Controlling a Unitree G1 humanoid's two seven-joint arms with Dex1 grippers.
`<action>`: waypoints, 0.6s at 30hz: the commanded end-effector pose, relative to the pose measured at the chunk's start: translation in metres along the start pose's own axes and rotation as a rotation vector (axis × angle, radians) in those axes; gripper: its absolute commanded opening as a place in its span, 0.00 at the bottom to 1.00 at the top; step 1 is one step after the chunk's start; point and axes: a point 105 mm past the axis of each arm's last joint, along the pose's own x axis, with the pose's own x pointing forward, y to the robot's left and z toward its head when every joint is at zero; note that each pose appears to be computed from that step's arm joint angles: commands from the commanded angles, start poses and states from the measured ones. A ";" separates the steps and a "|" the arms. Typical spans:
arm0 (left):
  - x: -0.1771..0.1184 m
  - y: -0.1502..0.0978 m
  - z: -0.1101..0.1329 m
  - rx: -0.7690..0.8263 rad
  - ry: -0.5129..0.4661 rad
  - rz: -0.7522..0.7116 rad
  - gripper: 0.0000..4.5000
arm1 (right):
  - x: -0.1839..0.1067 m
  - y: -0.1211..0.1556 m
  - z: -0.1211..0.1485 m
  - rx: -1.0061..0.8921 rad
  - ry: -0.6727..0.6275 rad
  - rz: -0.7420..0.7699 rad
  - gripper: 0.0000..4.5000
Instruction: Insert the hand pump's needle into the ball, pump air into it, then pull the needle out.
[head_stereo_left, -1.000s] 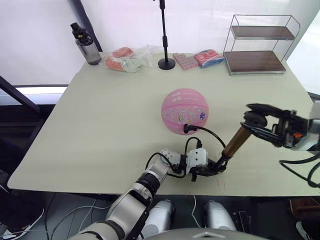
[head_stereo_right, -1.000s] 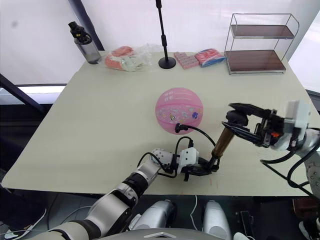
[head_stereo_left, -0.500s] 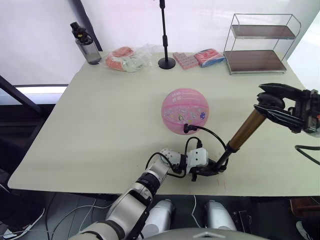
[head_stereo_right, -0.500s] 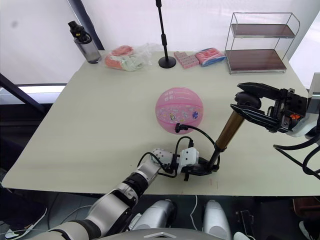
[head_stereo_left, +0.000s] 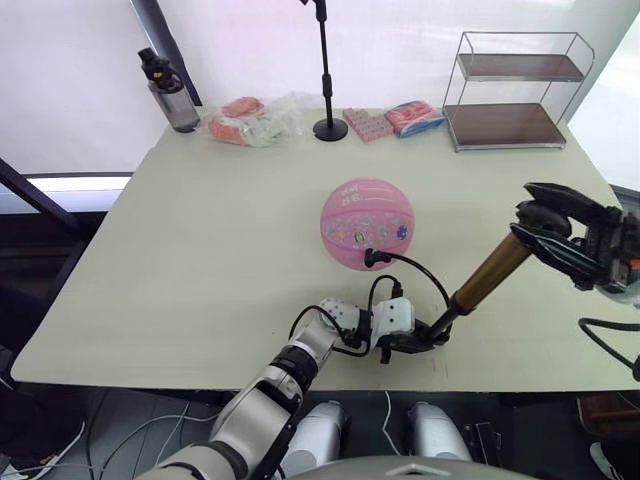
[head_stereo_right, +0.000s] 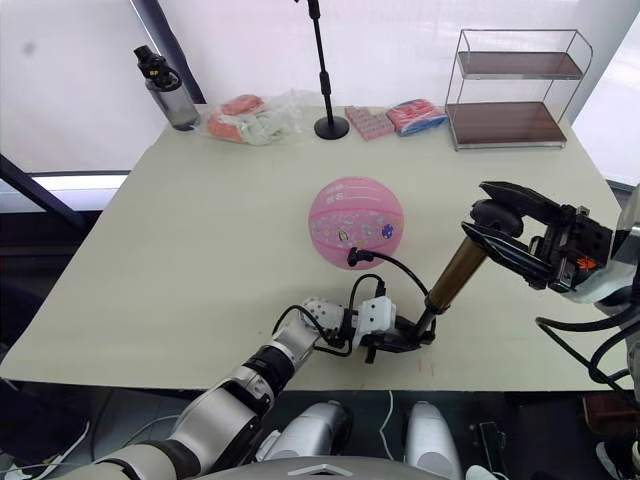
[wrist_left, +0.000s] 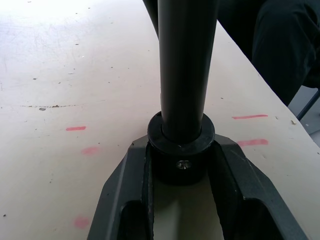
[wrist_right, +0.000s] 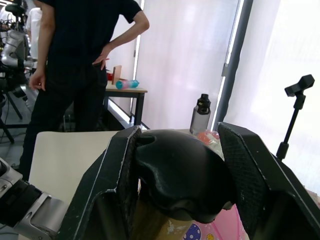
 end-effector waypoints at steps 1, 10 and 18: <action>-0.002 -0.018 -0.028 -0.092 0.082 -0.032 0.24 | 0.004 0.020 -0.034 0.161 0.069 0.057 0.47; -0.002 -0.018 -0.028 -0.095 0.082 -0.029 0.24 | -0.001 0.031 -0.050 0.190 0.112 0.080 0.47; 0.000 -0.018 -0.028 -0.099 0.077 -0.027 0.24 | -0.010 0.038 -0.063 0.243 0.139 0.090 0.47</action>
